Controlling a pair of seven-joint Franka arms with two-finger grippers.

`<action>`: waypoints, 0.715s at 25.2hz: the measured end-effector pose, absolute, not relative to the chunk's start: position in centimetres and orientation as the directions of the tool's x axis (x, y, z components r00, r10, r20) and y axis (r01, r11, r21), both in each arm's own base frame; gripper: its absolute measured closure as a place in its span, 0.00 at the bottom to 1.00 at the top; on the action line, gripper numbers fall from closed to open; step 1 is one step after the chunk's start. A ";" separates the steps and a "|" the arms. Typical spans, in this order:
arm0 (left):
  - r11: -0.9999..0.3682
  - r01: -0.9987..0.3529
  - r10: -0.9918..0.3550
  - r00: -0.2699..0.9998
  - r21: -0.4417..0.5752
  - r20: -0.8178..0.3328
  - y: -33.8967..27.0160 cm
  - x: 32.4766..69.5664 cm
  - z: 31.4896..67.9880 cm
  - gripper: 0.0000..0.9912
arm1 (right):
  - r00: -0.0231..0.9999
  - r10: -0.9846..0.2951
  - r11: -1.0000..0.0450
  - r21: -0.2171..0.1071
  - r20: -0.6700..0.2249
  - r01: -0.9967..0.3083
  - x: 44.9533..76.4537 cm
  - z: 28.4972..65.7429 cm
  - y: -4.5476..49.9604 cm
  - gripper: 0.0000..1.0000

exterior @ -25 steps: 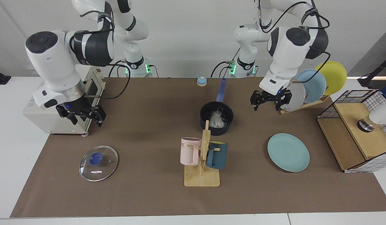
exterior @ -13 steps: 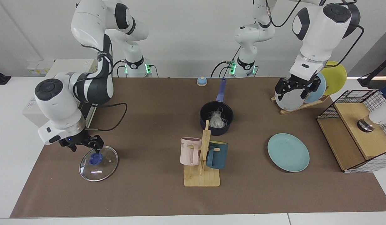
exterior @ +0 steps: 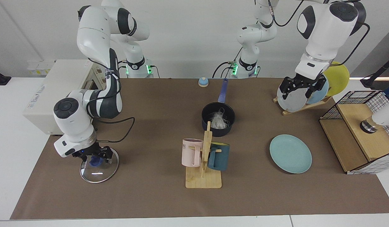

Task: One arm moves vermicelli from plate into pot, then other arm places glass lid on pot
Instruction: 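Withdraw the left gripper while the right gripper reaches the glass lid, then grasp the glass lid by its rim with the right gripper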

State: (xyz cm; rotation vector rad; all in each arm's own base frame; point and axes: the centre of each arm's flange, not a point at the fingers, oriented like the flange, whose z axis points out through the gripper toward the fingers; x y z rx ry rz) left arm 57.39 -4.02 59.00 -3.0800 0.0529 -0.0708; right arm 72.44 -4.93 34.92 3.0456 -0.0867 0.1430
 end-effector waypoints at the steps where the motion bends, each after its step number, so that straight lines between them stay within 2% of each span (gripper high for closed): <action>1: -0.997 -0.037 -0.040 0.998 -0.061 0.044 -4.2 57.4 59.0 0.00 | 0.994 -0.054 -0.994 0.089 0.091 -0.063 72.3 34.6 -5.1 0.00; 10: -0.994 -0.095 -0.097 0.995 -0.063 0.037 -4.6 57.3 59.0 0.00 | 0.995 -0.072 -0.993 0.089 0.062 -0.077 71.5 33.0 -6.3 0.00; 18: -0.992 -0.106 -0.108 0.994 -0.063 0.033 -4.5 57.3 58.9 0.00 | 0.994 -0.058 -0.994 0.090 0.094 -0.067 71.5 32.3 -6.8 0.00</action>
